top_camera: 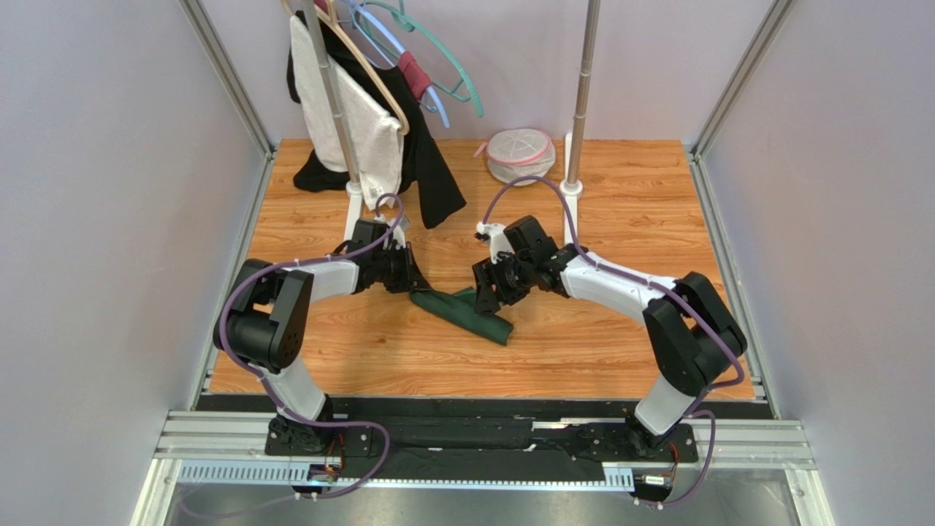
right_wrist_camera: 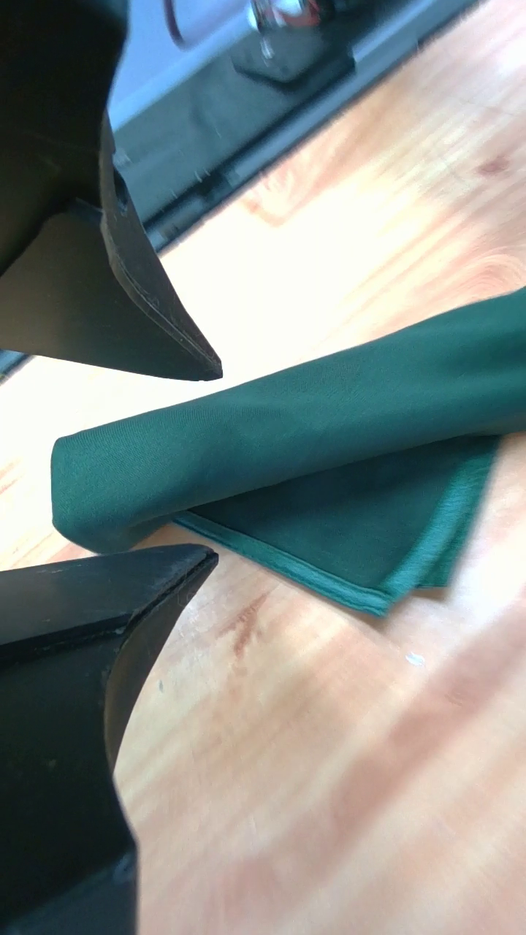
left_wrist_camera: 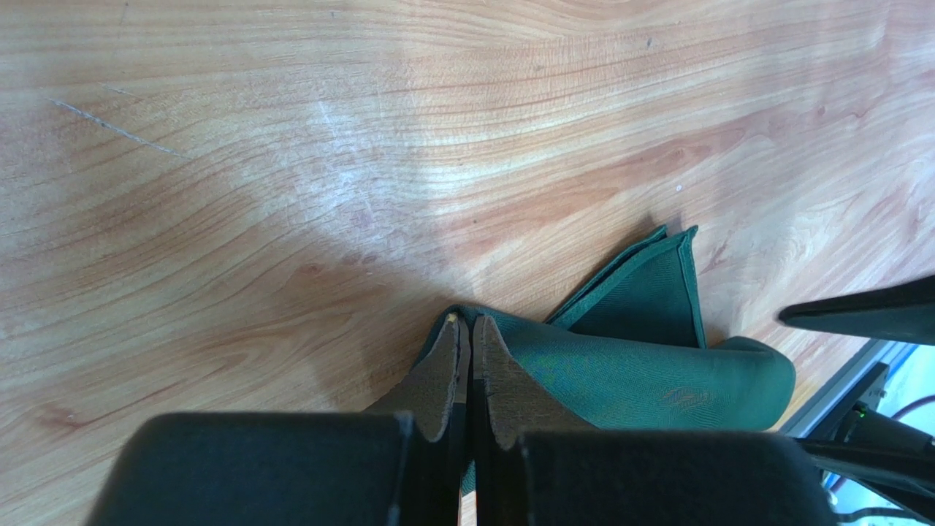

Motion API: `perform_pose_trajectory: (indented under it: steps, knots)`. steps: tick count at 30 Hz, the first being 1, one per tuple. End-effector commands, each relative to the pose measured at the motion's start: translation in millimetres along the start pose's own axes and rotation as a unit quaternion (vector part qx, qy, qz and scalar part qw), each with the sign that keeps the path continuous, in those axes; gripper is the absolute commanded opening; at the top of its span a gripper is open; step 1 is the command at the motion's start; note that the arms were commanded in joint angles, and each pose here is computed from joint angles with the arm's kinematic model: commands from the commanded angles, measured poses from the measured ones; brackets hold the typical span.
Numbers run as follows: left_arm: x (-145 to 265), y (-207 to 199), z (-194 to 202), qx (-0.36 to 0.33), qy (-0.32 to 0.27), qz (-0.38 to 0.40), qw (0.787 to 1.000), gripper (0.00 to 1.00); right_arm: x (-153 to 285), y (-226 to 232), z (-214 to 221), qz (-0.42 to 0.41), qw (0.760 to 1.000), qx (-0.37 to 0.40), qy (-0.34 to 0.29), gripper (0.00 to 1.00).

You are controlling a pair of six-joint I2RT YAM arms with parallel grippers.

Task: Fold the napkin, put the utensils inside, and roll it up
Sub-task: Roll the napkin with the utensil

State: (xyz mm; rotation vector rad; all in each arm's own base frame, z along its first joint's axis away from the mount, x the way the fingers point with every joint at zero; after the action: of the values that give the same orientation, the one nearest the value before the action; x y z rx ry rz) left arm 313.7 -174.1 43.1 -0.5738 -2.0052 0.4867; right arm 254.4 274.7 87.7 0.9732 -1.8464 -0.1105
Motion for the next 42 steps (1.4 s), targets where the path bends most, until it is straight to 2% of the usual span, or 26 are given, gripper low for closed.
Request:
perform_pose_trajectory:
  steps: [1, 7, 10, 14, 23, 24, 25, 27, 28, 31, 34, 37, 42]
  knots:
    - [-2, 1, -7, -0.015, 0.002, -0.002, 1.000, 0.00, 7, 21, -33, 0.077, 0.988, 0.113, -0.075, 0.61]
    - [-3, 2, -6, -0.009, 0.014, -0.007, 1.000, 0.00, -15, 41, -27, 0.149, 0.960, 0.224, -0.085, 0.61]
    - [-4, 2, -7, -0.008, 0.016, -0.005, 1.000, 0.00, -28, 43, -21, 0.167, 0.950, 0.250, -0.078, 0.60]
    - [-4, 0, -8, -0.008, 0.015, -0.003, 1.000, 0.00, -42, 42, -13, 0.176, 0.944, 0.270, -0.066, 0.59]
    - [-4, -5, -11, -0.015, 0.010, 0.014, 1.000, 0.01, -63, 22, 8, 0.190, 0.945, 0.264, -0.019, 0.55]
    - [-3, -7, -11, -0.015, 0.010, 0.019, 1.000, 0.05, -64, 20, 10, 0.188, 0.948, 0.256, -0.014, 0.54]
    - [-3, -8, -12, -0.015, 0.007, 0.021, 1.000, 0.15, -66, 16, 16, 0.188, 0.950, 0.250, -0.001, 0.47]
    - [1, -11, -16, -0.014, -0.001, 0.022, 1.000, 0.28, -66, 12, 21, 0.176, 0.957, 0.229, 0.012, 0.41]
    - [3, -12, -18, -0.014, -0.006, 0.020, 1.000, 0.41, -66, 10, 26, 0.172, 0.959, 0.222, 0.022, 0.36]
    - [13, -16, -33, -0.022, -0.038, 0.006, 0.999, 0.58, -63, 6, 37, 0.153, 0.967, 0.199, 0.041, 0.29]
    - [26, -15, -45, -0.025, -0.068, -0.023, 0.997, 0.63, -60, 9, 46, 0.110, 0.978, 0.164, 0.067, 0.26]
    - [38, -12, -51, -0.030, -0.096, -0.052, 0.994, 0.64, -56, 10, 48, 0.077, 0.984, 0.140, 0.084, 0.26]
    - [45, -13, -45, -0.037, -0.121, -0.042, 0.991, 0.64, -51, 14, 45, 0.011, 0.992, 0.079, 0.094, 0.25]
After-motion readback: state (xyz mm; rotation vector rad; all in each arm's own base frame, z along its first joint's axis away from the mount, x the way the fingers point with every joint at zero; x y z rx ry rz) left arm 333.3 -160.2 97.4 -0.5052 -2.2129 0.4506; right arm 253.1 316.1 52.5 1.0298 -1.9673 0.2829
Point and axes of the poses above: each gripper's point midway between its finger pads, its own x axis back along the fingers, its own y axis along the line the jaws close on, z = x × y, the point moved 3 cm from there along x, back along the fingers, and after that the axes turned 3 degrees about -x, right-handed, at the moved point
